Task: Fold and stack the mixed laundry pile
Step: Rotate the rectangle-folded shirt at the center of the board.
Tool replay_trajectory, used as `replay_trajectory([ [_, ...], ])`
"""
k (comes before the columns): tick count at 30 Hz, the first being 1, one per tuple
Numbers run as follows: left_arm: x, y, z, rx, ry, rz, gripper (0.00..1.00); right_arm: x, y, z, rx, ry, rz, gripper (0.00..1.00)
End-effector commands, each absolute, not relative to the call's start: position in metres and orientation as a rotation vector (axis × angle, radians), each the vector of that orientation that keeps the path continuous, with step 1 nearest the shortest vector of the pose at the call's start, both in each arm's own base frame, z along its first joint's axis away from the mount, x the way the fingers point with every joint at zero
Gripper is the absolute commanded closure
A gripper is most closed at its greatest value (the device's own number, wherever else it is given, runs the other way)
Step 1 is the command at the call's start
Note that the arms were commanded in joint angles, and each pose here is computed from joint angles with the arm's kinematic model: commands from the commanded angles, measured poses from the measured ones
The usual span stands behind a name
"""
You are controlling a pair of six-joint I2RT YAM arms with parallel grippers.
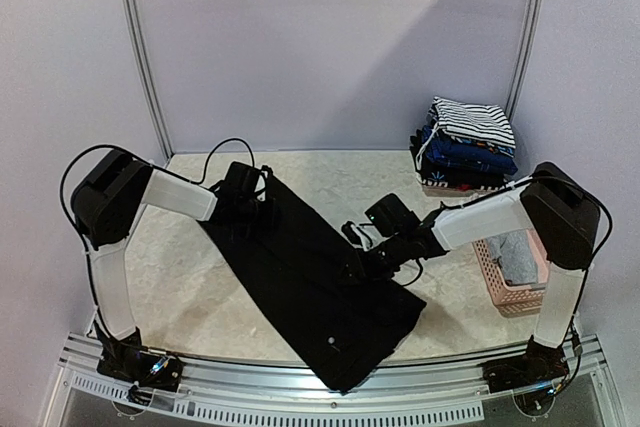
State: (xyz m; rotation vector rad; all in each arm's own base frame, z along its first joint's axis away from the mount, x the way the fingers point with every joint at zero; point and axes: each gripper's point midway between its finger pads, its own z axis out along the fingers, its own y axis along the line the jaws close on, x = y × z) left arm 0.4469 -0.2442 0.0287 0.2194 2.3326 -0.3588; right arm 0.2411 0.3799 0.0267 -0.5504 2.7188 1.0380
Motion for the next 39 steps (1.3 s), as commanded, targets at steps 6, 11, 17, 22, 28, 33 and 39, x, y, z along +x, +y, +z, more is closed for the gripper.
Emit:
replay_trajectory([
  [6,0.427,-0.218,0.046,0.243,2.366,-0.274,0.68,0.237,0.365,0.031,-0.642,2.798,0.798,0.51],
  [11,0.402,-0.196,0.070,0.198,2.338,-0.234,0.62,0.235,0.382,0.068,-0.797,2.683,0.922,0.44],
  [17,0.367,-0.168,0.073,0.084,2.346,-0.218,0.55,0.263,0.397,0.101,-0.823,2.549,0.916,0.40],
  [22,0.341,-0.161,0.058,0.019,2.363,-0.264,0.56,0.316,0.394,0.091,-0.758,2.543,0.750,0.36],
  [28,0.320,-0.156,0.036,-0.025,2.403,-0.275,0.56,0.365,0.389,0.068,-0.689,2.561,0.706,0.33],
  [33,0.315,-0.160,0.022,-0.037,2.416,-0.312,0.58,0.370,0.384,0.039,-0.689,2.625,0.685,0.37],
  [39,0.321,-0.171,0.009,-0.025,2.429,-0.357,0.60,0.358,0.372,0.016,-0.679,2.677,0.692,0.43],
])
